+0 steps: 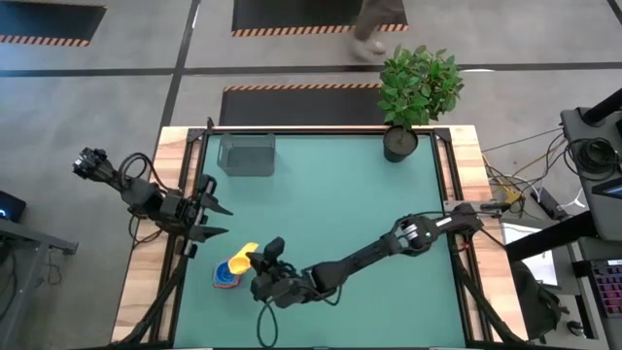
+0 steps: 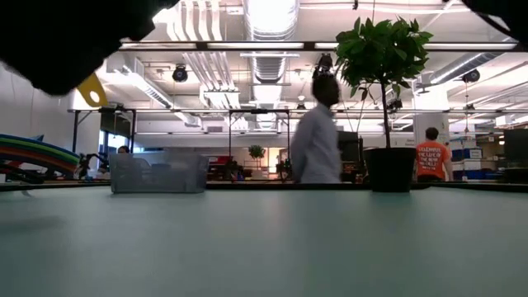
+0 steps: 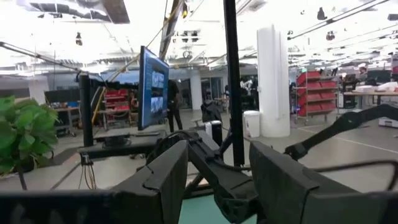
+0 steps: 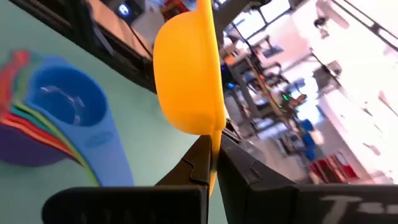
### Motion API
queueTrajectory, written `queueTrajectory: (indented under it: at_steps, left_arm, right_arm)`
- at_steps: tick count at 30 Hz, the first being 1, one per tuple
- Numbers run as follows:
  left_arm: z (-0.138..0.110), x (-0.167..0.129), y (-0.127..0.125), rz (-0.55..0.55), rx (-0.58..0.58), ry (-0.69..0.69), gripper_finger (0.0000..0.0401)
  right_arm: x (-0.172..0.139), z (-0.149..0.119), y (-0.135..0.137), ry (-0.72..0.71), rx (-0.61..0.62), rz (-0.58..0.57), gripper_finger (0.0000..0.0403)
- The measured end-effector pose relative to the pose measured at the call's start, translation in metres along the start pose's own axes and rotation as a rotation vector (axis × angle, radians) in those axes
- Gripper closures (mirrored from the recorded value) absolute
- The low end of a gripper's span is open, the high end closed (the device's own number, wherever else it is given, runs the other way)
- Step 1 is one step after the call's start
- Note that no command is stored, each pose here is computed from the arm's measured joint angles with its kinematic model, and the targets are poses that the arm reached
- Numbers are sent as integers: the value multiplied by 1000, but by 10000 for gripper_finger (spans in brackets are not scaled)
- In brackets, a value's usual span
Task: Nest measuring cups in basket
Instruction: Stack the yellow measuring cup on top of the blue measuring cup
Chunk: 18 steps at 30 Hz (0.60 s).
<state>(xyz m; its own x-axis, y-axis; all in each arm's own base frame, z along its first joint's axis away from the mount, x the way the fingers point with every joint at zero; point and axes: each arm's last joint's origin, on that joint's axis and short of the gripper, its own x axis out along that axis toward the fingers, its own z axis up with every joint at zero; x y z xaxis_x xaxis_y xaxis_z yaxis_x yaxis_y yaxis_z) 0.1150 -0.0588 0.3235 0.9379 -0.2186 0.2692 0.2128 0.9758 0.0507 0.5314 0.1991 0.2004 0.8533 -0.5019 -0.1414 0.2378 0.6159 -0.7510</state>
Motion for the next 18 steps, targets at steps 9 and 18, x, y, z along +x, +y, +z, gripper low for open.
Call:
queueTrajectory:
  at_steps: [9,18]
  left_arm:
    - [0,-4,1,-1,-6,12,246]
    - [-1,-3,1,0,-4,18,246]
  right_arm:
    - [16,1,11,28,-18,-50,394]
    - [28,-8,14,-23,-91,53,394]
